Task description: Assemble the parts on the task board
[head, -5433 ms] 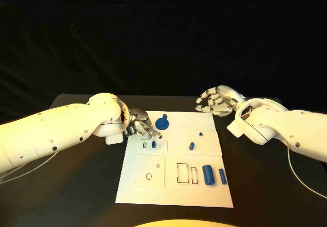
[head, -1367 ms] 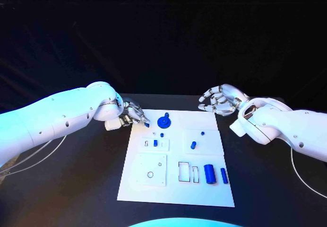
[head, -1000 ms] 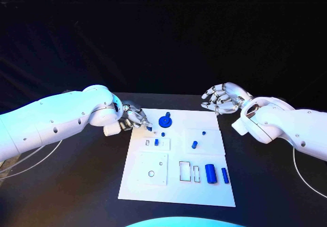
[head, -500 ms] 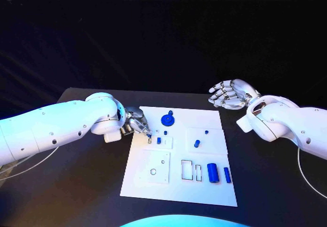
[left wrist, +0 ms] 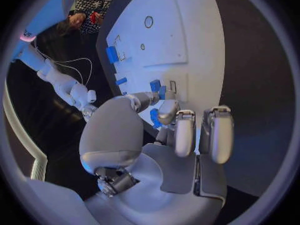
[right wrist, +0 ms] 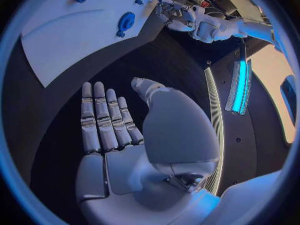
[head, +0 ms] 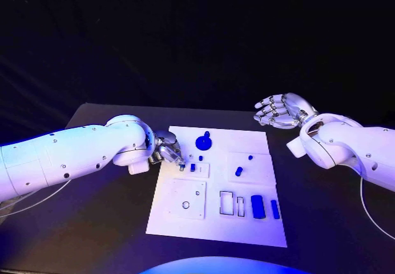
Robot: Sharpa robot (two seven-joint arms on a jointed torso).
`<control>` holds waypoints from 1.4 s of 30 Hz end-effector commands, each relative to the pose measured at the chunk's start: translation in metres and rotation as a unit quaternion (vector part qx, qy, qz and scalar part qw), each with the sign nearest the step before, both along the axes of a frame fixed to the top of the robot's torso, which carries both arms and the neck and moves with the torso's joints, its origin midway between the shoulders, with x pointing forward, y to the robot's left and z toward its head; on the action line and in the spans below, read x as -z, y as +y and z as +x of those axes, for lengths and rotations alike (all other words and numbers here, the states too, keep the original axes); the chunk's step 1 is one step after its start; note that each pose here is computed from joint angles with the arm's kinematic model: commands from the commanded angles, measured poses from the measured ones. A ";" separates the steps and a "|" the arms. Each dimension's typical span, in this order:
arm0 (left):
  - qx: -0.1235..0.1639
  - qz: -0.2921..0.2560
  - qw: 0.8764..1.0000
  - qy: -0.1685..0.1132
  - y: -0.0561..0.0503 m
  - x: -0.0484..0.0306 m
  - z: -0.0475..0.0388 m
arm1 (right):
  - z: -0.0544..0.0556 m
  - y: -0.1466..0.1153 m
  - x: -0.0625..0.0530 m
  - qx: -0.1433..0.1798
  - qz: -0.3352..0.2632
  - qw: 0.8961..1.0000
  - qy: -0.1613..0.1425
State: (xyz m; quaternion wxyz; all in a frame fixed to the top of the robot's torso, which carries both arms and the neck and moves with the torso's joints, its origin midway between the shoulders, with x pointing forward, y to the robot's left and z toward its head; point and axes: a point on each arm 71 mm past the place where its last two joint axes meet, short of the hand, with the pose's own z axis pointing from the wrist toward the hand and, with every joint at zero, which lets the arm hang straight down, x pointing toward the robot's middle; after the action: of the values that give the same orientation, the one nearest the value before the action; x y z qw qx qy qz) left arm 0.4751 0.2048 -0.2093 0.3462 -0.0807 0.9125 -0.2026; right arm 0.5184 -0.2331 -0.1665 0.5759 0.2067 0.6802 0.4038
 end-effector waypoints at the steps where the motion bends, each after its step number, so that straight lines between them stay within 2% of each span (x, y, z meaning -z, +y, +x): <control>1: 0.003 0.006 1.000 -0.010 -0.003 -0.0003 -0.0016 | 0.000 0.001 0.000 -0.009 0.010 1.000 0.000; 22: 0.019 0.035 0.999 -0.015 -0.005 0.0048 -0.0015 | -0.001 0.002 0.000 -0.010 0.010 1.000 0.001; 42: 0.034 0.054 0.998 -0.006 -0.005 0.0077 -0.0013 | -0.001 0.001 0.001 -0.010 0.010 1.000 0.004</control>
State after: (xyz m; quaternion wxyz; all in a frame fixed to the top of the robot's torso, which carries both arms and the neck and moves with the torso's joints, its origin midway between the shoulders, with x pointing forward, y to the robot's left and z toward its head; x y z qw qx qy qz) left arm 0.4753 0.2016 -0.2159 0.3570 -0.0426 0.9176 -0.1698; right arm 0.5183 -0.2337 -0.1669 0.5715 0.2134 0.6788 0.4087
